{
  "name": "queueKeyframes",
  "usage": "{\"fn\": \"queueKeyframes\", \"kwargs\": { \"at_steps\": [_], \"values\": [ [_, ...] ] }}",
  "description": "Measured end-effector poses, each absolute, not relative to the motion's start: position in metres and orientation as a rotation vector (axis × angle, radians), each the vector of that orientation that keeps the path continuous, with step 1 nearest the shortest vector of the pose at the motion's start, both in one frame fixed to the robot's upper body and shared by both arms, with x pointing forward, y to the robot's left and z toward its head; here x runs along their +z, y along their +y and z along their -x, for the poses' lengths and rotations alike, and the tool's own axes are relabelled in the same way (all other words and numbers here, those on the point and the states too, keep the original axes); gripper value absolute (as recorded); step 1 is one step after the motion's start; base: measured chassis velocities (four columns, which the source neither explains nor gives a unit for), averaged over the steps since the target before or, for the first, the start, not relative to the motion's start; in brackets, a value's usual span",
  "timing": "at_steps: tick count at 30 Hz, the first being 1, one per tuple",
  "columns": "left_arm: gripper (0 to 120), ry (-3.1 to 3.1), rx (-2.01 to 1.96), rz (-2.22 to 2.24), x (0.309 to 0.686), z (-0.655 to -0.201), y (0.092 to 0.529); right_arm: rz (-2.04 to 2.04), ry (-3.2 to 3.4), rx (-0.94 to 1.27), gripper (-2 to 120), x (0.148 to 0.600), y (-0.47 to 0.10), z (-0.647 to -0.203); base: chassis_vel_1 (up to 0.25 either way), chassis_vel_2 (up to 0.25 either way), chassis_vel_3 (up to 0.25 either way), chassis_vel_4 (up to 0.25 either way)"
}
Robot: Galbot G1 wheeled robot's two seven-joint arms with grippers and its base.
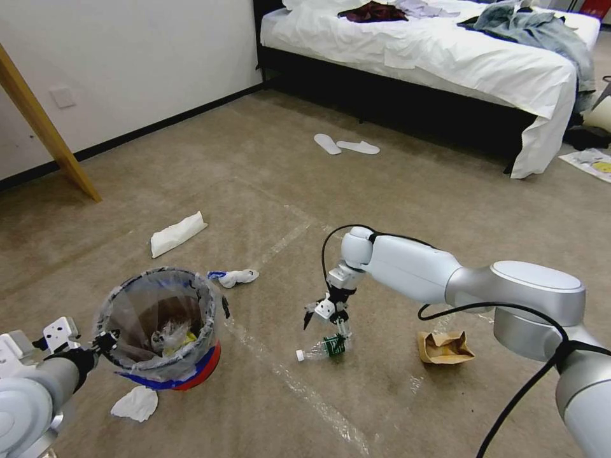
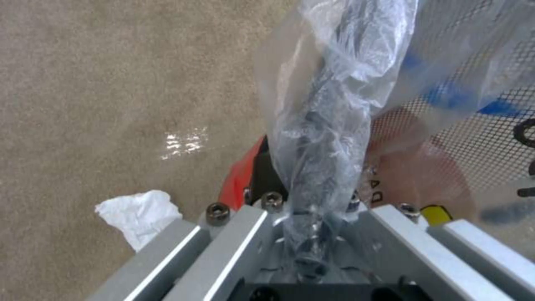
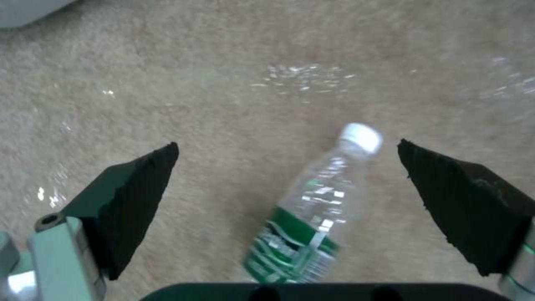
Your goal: Pick up the trash bin and place the garbage on the floor into it.
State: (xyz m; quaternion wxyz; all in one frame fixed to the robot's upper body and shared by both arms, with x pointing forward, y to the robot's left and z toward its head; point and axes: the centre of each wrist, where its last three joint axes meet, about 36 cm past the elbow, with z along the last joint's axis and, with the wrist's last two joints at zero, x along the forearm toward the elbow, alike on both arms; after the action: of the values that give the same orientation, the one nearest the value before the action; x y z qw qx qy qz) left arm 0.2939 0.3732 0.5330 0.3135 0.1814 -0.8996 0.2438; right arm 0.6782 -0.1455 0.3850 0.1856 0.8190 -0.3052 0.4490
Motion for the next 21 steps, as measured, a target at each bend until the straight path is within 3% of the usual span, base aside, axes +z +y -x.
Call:
{"fn": "queueKeyframes", "kwargs": {
  "at_steps": [21],
  "values": [
    [1, -2.374, 0.637, -0.489, 0.526, -0.297, 0.373, -2.19, -0.931, 1.263, 100, 0.332, -0.179, -0.665, 0.0, 0.0, 0.0, 0.0]
  ]
}}
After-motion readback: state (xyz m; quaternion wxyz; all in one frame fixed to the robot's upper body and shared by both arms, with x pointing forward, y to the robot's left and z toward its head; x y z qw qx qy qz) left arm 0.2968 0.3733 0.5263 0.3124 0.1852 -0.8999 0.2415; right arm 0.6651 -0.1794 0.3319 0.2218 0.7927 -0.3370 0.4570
